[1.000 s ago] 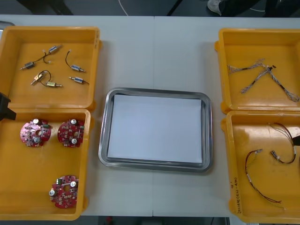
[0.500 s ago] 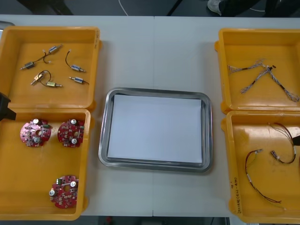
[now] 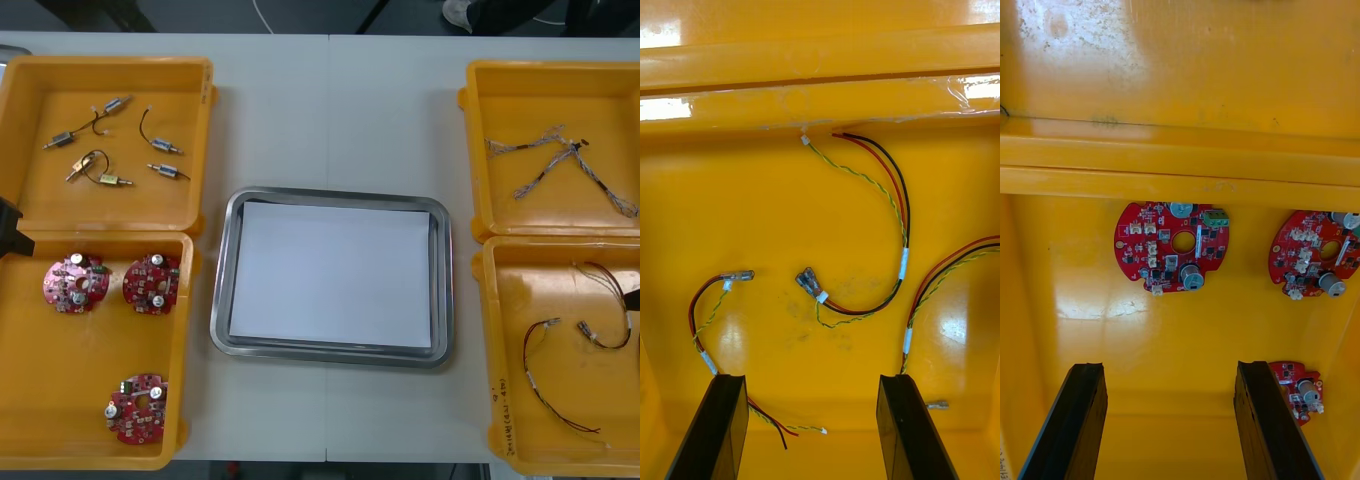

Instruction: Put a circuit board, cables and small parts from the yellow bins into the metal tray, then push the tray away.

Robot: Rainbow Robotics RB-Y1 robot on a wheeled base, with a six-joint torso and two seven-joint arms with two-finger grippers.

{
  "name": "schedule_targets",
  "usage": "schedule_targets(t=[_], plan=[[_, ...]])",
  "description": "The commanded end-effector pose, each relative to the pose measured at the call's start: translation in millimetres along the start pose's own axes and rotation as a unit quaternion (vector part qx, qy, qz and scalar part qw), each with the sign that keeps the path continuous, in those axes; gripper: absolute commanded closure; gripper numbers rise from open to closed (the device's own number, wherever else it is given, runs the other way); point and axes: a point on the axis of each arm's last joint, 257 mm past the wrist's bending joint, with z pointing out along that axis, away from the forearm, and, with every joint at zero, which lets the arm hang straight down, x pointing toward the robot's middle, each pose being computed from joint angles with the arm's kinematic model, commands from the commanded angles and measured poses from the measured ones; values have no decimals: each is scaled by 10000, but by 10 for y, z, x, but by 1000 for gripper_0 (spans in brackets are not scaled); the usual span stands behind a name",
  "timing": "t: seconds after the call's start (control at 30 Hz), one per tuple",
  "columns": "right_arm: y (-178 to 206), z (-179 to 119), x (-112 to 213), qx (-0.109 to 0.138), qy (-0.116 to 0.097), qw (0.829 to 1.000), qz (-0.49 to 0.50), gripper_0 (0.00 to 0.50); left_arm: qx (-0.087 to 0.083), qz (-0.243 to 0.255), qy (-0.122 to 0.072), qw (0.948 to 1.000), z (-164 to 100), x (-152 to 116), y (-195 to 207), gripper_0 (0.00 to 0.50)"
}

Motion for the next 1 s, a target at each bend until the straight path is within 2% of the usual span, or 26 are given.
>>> schedule_targets(t=[0.03,0.33,0.37,0.43,0.6,0.7,0.73,0.83,1.0], plan=[[-159,-153,-41,252,-136,9996,-14,0,-299,469,-122,9984,-151,-34,198,0],[-159,-153,-41,252,-136,9996,-14,0,-299,469,-122,9984,-151,-34,198,0],[-159,-153,-41,252,-136,9996,-14,0,-135,434,161,9988,53,147,105,0],[-159,-153,-41,252,-136,9996,-14,0,-76,424,188,9989,86,170,64,0],[-159,-153,-41,252,-136,9996,-14,0,-47,416,161,9990,76,159,32,0],[-159,-153,-41,252,-136,9996,-14,0,-58,409,231,9989,116,202,19,0],[-214,-209,-98,323,-218,9992,4,0,-73,429,274,9987,141,227,10,0],[-243,-269,-146,332,-316,9989,22,0,-116,423,379,9983,199,296,10,0],[-293,-251,-58,358,-233,9991,58,0,-41,442,242,9987,305,286,-53,0]])
